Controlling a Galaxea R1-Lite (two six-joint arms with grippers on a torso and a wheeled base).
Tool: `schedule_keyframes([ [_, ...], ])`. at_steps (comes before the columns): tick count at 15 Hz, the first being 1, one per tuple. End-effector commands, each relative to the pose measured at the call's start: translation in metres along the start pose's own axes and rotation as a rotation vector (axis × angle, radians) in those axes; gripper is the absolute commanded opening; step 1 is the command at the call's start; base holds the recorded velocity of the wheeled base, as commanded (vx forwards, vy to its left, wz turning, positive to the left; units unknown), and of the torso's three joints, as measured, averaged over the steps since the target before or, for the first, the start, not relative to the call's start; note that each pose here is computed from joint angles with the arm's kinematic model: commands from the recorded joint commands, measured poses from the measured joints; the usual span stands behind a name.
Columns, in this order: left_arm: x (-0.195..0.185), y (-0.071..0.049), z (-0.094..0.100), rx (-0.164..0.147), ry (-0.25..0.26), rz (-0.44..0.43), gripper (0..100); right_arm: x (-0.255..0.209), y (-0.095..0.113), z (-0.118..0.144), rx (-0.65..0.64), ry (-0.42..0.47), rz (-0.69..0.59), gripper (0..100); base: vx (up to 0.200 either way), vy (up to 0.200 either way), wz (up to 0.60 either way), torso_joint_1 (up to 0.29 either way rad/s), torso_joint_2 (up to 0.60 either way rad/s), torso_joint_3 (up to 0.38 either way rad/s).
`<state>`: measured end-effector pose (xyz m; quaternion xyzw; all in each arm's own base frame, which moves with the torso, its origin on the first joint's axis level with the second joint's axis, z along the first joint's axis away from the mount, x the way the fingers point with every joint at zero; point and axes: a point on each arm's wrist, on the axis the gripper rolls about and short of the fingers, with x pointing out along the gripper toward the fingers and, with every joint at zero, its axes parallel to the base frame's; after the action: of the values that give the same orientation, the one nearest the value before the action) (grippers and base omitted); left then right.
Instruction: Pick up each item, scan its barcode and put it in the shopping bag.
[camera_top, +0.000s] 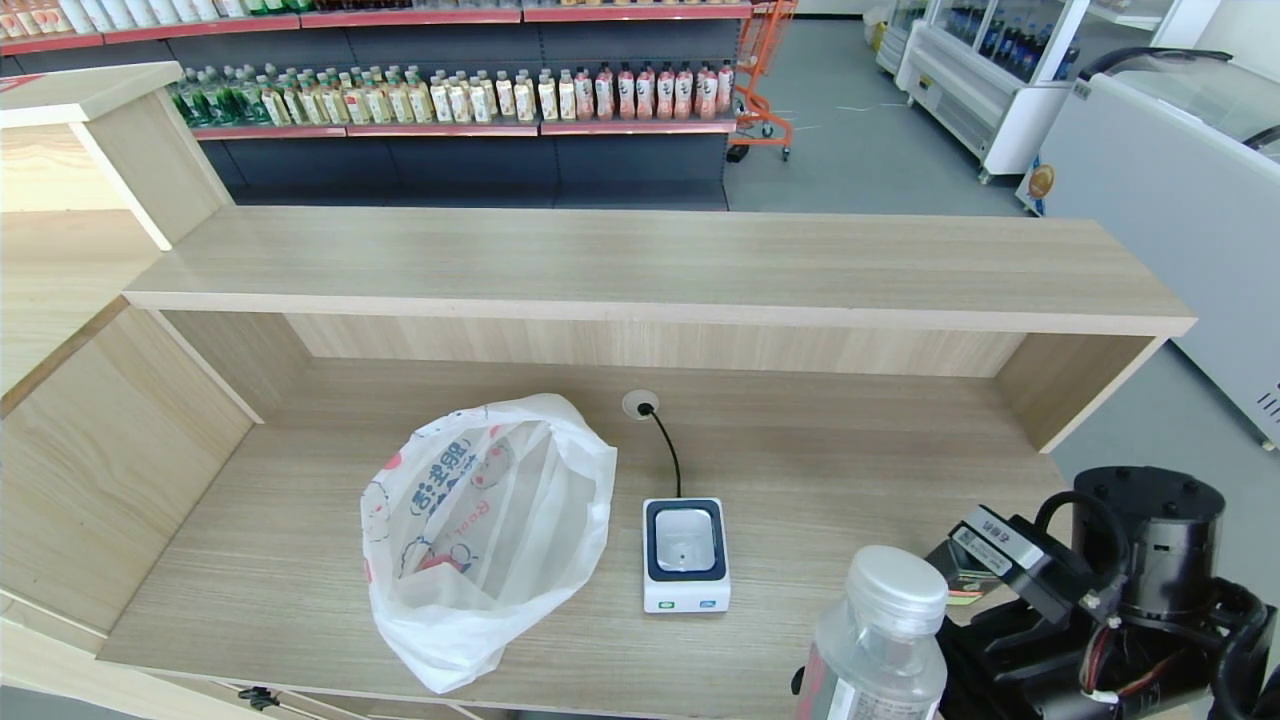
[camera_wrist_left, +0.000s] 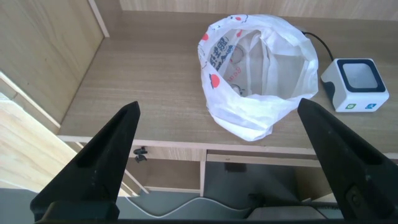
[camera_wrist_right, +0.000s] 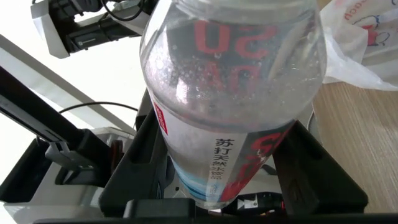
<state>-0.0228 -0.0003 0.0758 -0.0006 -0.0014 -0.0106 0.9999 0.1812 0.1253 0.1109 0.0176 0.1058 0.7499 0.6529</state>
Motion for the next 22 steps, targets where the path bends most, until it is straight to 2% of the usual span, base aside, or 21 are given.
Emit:
schedule_keyframes([
  [1,0.000,0.000,0.000,0.000,0.001,0.000,100,0.001,-0.002,-0.001,0.002,0.001,0.001,0,0.000,0.000,0.00,0.000,0.00,0.000],
  [11,0.000,0.000,0.000,0.000,0.001,0.000,100,-0.002,0.002,0.006,-0.033,-0.010,-0.023,0,0.000,0.000,0.00,0.000,0.00,0.000],
  [12,0.000,0.000,0.000,0.000,0.001,0.000,100,-0.010,0.004,0.013,-0.063,-0.023,-0.119,0,0.000,0.000,0.00,0.000,0.00,0.000],
  [13,0.000,0.000,0.000,0.000,0.001,0.000,100,-0.023,0.010,0.024,-0.091,-0.036,-0.313,0,0.000,0.000,0.00,0.000,0.00,0.000],
  [14,0.000,0.000,0.000,0.000,0.001,0.000,100,-0.029,0.011,0.027,-0.087,-0.028,-0.414,0,0.000,0.000,0.00,0.000,0.00,0.000],
  [15,0.000,0.000,0.000,0.000,0.001,0.000,100,-0.044,0.018,0.035,-0.060,-0.016,-0.631,0,0.000,0.000,0.00,0.000,0.00,0.000],
  [17,0.000,0.000,0.000,0.000,0.001,0.000,100,-0.064,0.034,0.039,-0.082,-0.010,-0.798,0,0.000,0.000,0.00,0.000,0.00,0.000],
  [19,0.000,0.000,0.000,0.000,0.001,0.000,100,-0.076,0.037,0.048,-0.275,0.070,-1.070,0,0.000,0.000,0.00,0.000,0.00,0.000],
  [20,0.000,0.000,0.000,0.000,0.001,0.000,100,-0.077,0.038,0.053,-0.349,0.091,-1.099,0,0.000,0.000,0.00,0.000,0.00,0.000],
  [21,0.000,0.000,0.000,0.000,0.001,0.000,100,-0.077,0.035,0.065,-0.491,0.130,-1.103,0,0.000,0.000,0.00,0.000,0.00,0.000],
  [22,0.000,0.000,0.000,0.000,0.001,0.000,100,-0.076,0.027,0.072,-0.581,0.171,-1.090,0,0.000,0.000,0.00,0.000,0.00,0.000],
])
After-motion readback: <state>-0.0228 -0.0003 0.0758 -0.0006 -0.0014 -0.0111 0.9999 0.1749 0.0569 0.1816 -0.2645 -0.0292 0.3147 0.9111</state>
